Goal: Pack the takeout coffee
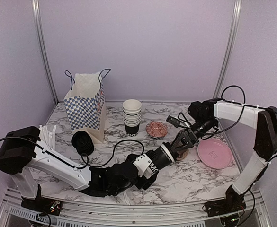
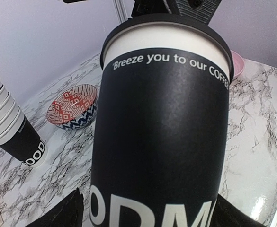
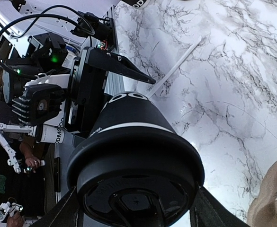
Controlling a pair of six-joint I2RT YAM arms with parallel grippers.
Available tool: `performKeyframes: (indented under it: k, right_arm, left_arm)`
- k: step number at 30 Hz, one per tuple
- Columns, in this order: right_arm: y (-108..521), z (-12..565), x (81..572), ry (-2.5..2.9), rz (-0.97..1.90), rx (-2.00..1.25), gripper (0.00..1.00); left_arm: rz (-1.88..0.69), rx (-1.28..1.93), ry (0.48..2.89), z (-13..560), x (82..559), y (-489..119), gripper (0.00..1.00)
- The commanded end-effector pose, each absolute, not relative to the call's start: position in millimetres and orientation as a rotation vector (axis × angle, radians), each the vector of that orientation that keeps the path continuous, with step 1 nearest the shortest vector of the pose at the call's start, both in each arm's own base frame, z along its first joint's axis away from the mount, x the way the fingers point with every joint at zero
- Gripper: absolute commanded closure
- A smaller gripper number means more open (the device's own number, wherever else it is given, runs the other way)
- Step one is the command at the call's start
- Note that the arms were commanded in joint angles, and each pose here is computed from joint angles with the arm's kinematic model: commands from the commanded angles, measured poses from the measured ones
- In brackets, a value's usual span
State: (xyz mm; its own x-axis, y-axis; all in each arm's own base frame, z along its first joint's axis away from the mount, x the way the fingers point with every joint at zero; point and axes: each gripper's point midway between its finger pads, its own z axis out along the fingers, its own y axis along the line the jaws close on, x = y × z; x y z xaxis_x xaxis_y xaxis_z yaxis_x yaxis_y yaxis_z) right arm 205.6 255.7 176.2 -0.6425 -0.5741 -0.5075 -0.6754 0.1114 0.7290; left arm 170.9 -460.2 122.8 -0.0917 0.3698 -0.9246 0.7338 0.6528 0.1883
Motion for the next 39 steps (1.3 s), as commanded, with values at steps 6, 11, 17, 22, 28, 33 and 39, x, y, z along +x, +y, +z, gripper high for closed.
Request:
performKeyframes:
  k: [6,11,17,22,28,33,39]
  right_arm:
    - [256.5,183.7,220.6,2.186,1.216,-1.464,0.41]
    - [264.6,188.0,214.1,2.083,0.917,-1.664,0.41]
    - [268.7,179.0,194.9,1.938,0.526,-1.937,0.41]
    - [271.5,159.7,178.9,1.881,0.354,-2.085,0.41]
    - [283.6,149.3,159.2,1.820,0.301,-2.180,0.40]
    - [288.5,136.3,146.9,1.756,0.199,-2.255,0.37]
    - [292.3,124.8,138.7,1.721,0.145,-2.319,0.26]
  left_arm:
    - [-0.350,1.008,1.798,110.8,141.8,-422.7,0.05]
    - [-0.352,0.964,1.893,115.6,134.9,-403.4,0.05]
    - [-0.334,0.795,1.942,129.0,146.9,-383.9,0.05]
    - [-0.389,0.640,1.985,133.6,158.5,-371.3,0.03]
    - [-0.459,0.498,2.028,140.9,171.0,-358.9,0.01]
    - [-0.542,0.372,2.070,144.3,182.5,-353.8,0.01]
    - [-0.634,0.346,2.098,145.3,184.7,-364.3,0.01]
